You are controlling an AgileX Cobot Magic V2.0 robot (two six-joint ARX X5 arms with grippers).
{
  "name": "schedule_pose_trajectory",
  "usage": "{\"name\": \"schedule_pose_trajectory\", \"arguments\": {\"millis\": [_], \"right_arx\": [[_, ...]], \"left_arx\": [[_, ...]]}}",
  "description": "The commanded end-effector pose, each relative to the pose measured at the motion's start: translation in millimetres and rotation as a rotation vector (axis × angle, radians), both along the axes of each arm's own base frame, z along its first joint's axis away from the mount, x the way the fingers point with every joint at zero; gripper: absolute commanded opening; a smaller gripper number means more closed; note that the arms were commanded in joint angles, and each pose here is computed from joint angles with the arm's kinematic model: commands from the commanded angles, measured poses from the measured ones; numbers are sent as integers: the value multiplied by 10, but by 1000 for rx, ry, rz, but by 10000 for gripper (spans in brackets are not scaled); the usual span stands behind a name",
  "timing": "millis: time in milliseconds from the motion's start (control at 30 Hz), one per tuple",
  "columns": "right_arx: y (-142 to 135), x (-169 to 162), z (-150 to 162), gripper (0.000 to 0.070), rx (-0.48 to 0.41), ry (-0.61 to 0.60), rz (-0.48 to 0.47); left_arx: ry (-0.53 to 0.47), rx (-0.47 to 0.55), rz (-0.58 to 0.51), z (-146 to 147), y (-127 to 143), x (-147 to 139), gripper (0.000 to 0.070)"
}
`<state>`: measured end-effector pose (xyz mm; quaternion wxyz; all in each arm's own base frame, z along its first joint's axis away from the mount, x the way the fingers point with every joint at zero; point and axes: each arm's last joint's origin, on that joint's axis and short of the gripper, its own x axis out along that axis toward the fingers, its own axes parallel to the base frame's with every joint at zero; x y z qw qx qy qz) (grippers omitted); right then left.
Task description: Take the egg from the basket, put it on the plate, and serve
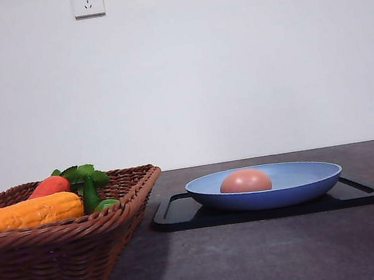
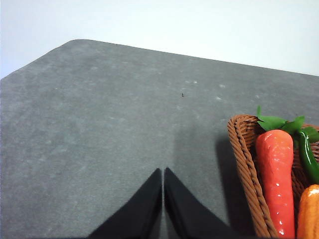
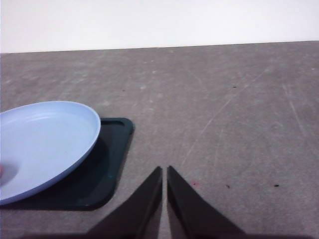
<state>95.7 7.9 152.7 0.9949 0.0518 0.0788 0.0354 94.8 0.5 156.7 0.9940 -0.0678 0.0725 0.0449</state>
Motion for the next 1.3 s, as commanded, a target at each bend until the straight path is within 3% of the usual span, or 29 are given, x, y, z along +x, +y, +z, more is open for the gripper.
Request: {"name": "schedule_pose_trajectory", "arguments": {"millis": [0, 1267], "right_arx": [[-1, 3, 0, 0, 19, -11, -7], [-1, 3, -1, 0, 19, -10, -7]], "left_arx": [[36, -3, 2, -90, 2, 7, 0], [36, -3, 2, -90, 2, 7, 0]]}}
